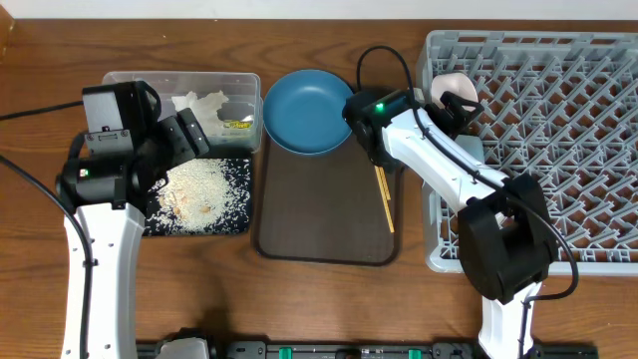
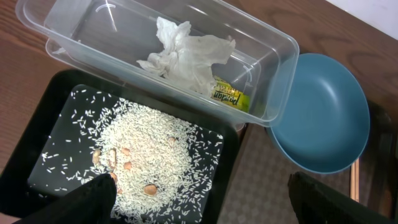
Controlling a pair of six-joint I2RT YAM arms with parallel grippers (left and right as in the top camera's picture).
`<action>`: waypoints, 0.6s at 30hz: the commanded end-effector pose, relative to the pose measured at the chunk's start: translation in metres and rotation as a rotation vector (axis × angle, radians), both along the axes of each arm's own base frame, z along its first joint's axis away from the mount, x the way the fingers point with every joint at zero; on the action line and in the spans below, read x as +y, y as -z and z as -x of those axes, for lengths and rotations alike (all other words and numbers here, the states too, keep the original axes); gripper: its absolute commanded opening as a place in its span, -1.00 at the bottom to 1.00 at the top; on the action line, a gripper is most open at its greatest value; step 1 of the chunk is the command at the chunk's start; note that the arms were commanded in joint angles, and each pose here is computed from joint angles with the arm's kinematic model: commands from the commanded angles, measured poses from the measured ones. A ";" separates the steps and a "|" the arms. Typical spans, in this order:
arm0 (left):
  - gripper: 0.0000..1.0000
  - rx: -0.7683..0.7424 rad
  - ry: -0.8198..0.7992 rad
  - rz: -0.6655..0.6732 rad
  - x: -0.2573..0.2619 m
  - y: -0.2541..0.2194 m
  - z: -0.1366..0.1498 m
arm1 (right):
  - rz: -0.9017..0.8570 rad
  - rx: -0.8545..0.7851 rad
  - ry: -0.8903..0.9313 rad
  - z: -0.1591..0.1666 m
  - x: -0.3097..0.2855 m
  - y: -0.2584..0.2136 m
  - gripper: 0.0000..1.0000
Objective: Sort waste into correct bins and load items into the dishwasher rack
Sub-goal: 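Reach right gripper to teal plate edge and grasp it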
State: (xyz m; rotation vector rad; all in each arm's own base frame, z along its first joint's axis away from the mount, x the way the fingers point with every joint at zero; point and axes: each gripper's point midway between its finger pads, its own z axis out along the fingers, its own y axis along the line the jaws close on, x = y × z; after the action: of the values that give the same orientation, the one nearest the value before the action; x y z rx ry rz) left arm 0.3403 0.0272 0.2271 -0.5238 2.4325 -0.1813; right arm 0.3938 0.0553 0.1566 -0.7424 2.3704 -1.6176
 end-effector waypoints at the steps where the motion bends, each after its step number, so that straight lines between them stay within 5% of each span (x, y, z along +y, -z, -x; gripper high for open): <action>1: 0.82 -0.007 -0.007 -0.008 0.003 -0.004 -0.002 | 0.007 -0.029 -0.004 -0.004 0.002 -0.005 0.99; 11: 0.82 -0.007 -0.007 -0.008 0.003 -0.004 -0.002 | -0.197 -0.031 -0.109 -0.023 0.058 -0.025 0.99; 18: 0.82 -0.007 -0.007 -0.008 0.003 -0.004 -0.002 | -0.870 0.208 -0.213 -0.004 0.172 0.026 0.98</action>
State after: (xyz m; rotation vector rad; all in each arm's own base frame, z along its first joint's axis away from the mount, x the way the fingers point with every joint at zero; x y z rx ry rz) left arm 0.3403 0.0272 0.2271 -0.5233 2.4326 -0.1811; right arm 0.4234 0.1602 0.1601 -0.7707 2.4937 -0.8901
